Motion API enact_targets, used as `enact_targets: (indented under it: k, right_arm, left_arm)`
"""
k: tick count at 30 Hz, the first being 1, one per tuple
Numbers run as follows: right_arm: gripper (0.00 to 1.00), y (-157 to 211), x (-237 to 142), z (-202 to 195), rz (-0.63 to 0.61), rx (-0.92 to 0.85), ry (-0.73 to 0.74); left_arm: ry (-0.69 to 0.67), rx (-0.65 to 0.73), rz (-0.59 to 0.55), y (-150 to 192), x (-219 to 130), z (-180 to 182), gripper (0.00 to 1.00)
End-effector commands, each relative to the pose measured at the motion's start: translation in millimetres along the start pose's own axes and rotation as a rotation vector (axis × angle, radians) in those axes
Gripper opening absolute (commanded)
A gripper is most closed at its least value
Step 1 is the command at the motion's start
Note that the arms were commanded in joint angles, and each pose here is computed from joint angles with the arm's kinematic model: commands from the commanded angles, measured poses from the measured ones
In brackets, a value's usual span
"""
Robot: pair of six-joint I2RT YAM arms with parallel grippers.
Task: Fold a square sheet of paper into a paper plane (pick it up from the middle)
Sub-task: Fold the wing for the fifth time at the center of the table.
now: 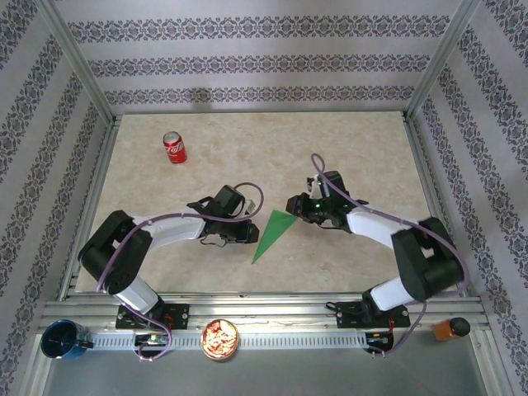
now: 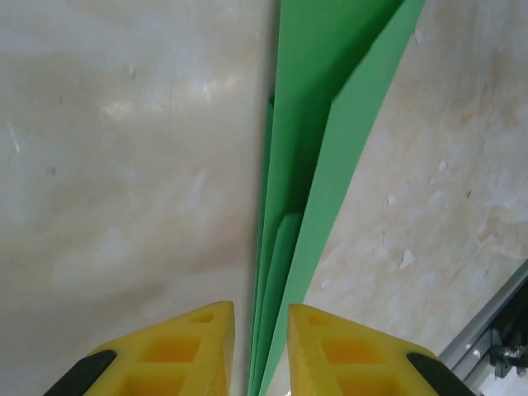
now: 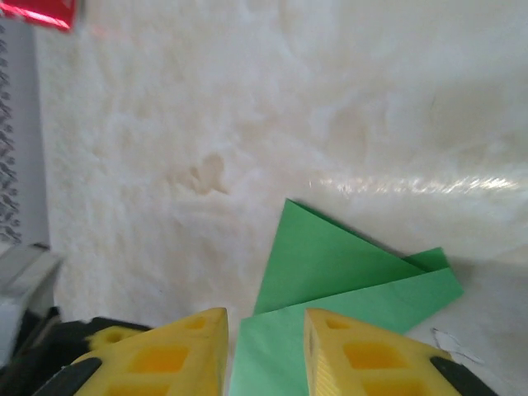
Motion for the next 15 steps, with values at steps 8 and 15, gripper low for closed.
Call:
enact_targets:
  k: [8, 15]
  right_arm:
    - [0.31, 35, -6, -28, 0.041, 0.091, 0.054]
    - [0.31, 43, 6, -27, 0.090, 0.085, 0.045]
  left_arm:
    - [0.007, 0.042, 0.023, -25, 17, -9, 0.24]
    - [-0.001, 0.046, 0.063, -28, 27, -8, 0.26]
Point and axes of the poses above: each hand's point on the last joint's axis, 136 mm out from that joint toward the fingers, its own x axis out along the fingers, its own z axis along the line the jaws close on, y = z × x, the point moved 7 cm from there along -x, back along the fingers, and after that the axes turned 12 degrees about -x, right-handed, at the moved point
